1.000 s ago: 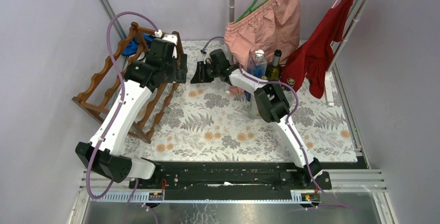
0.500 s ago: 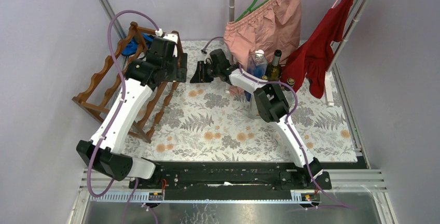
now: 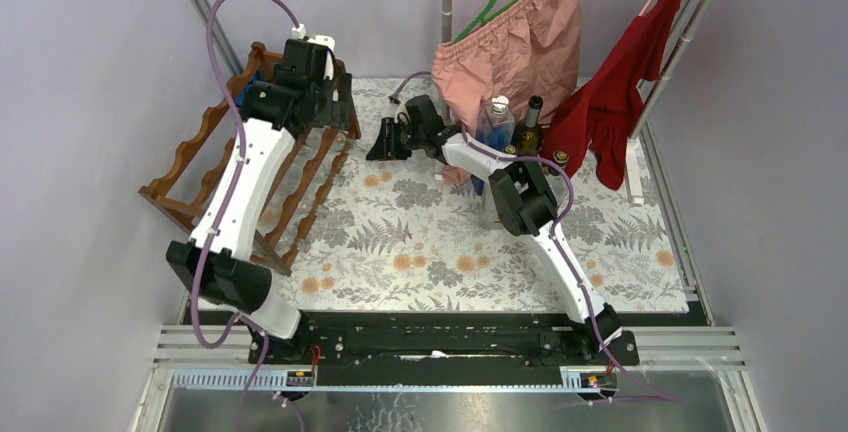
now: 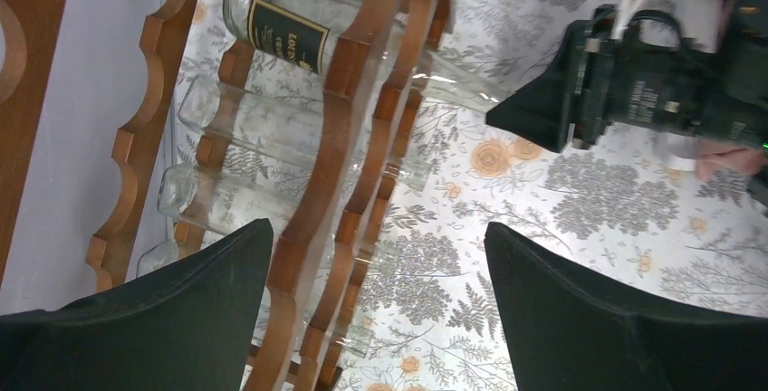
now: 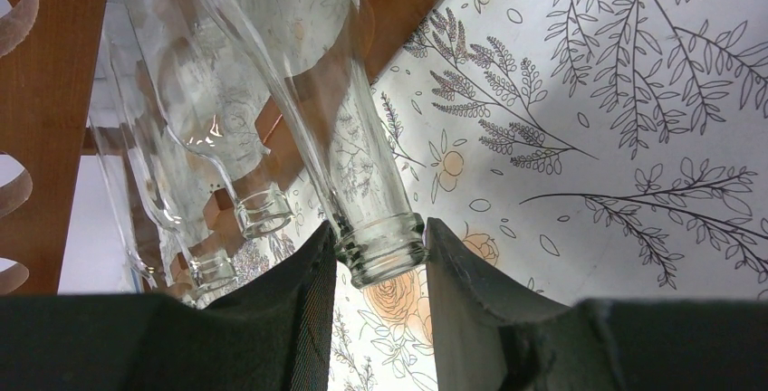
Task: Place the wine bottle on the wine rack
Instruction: Place the wine bottle in the wine rack.
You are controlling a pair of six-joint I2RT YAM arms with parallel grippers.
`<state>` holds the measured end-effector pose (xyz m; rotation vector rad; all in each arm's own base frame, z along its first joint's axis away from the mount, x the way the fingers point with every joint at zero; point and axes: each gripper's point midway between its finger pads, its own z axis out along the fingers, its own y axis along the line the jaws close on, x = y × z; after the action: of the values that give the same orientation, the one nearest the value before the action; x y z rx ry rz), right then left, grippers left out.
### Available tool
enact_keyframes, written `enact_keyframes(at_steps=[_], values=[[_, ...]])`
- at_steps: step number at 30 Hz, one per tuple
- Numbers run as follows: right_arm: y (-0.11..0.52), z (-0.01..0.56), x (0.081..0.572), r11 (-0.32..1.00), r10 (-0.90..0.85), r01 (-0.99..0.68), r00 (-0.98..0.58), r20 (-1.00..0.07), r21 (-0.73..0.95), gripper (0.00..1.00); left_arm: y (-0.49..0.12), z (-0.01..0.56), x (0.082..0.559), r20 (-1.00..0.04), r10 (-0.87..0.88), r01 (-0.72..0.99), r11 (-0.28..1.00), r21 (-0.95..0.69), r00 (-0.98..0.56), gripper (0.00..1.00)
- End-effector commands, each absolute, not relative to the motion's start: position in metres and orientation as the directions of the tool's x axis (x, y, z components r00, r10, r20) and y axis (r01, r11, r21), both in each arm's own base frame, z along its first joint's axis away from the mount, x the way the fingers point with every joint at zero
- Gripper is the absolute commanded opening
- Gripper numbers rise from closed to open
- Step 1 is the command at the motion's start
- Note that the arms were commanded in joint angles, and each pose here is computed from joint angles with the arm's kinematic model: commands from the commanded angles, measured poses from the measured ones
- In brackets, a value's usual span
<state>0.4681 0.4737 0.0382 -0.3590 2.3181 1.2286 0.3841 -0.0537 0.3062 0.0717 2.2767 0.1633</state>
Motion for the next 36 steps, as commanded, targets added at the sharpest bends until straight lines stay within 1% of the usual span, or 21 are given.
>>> enact_keyframes(at_steps=[1, 4, 9, 10, 17, 19, 23, 27, 30, 33, 36], values=[[0.408, -0.057, 0.482, 0.790, 0.073, -0.193, -0.913, -0.402, 0.582, 0.00, -0.030, 0.291, 0.409, -0.739, 0.082, -0.021, 0.991, 0.129, -0.669, 0.94], [0.409, -0.056, 0.482, 0.788, 0.077, -0.190, -0.913, -0.400, 0.586, 0.00, -0.028, 0.279, 0.427, -0.735, 0.062, -0.020, 0.995, 0.102, -0.676, 0.94], [0.408, -0.058, 0.482, 0.789, 0.079, -0.186, -0.915, -0.396, 0.585, 0.00, -0.031, 0.263, 0.455, -0.749, 0.082, -0.004, 0.994, 0.112, -0.658, 0.93], [0.408, -0.057, 0.483, 0.790, 0.083, -0.183, -0.914, -0.397, 0.585, 0.00, -0.031, 0.260, 0.459, -0.752, 0.081, -0.003, 0.994, 0.110, -0.654, 0.91], [0.404, -0.058, 0.488, 0.808, 0.118, -0.146, -0.909, -0.400, 0.571, 0.01, -0.037, 0.252, 0.475, -0.753, 0.096, 0.052, 0.995, 0.083, -0.651, 0.66], [0.405, -0.057, 0.489, 0.807, 0.119, -0.148, -0.908, -0.403, 0.572, 0.01, -0.039, 0.249, 0.476, -0.748, 0.093, 0.064, 0.996, 0.068, -0.657, 0.57], [0.405, -0.058, 0.486, 0.799, 0.118, -0.150, -0.911, -0.396, 0.582, 0.01, -0.040, 0.236, 0.474, -0.714, 0.098, 0.092, 0.995, 0.047, -0.693, 0.42], [0.404, -0.056, 0.485, 0.789, 0.125, -0.150, -0.910, -0.395, 0.595, 0.01, -0.037, 0.225, 0.467, -0.689, 0.094, 0.104, 0.994, 0.028, -0.719, 0.34], [0.403, -0.057, 0.484, 0.784, 0.126, -0.151, -0.911, -0.394, 0.602, 0.01, -0.041, 0.226, 0.463, -0.689, 0.095, 0.137, 0.991, -0.006, -0.718, 0.29], [0.400, -0.057, 0.484, 0.788, 0.133, -0.145, -0.909, -0.395, 0.599, 0.01, -0.048, 0.231, 0.458, -0.697, 0.118, 0.187, 0.982, -0.024, -0.708, 0.22], [0.392, -0.057, 0.485, 0.801, 0.154, -0.123, -0.903, -0.400, 0.586, 0.01, -0.050, 0.236, 0.451, -0.704, 0.139, 0.219, 0.975, -0.025, -0.696, 0.19]])
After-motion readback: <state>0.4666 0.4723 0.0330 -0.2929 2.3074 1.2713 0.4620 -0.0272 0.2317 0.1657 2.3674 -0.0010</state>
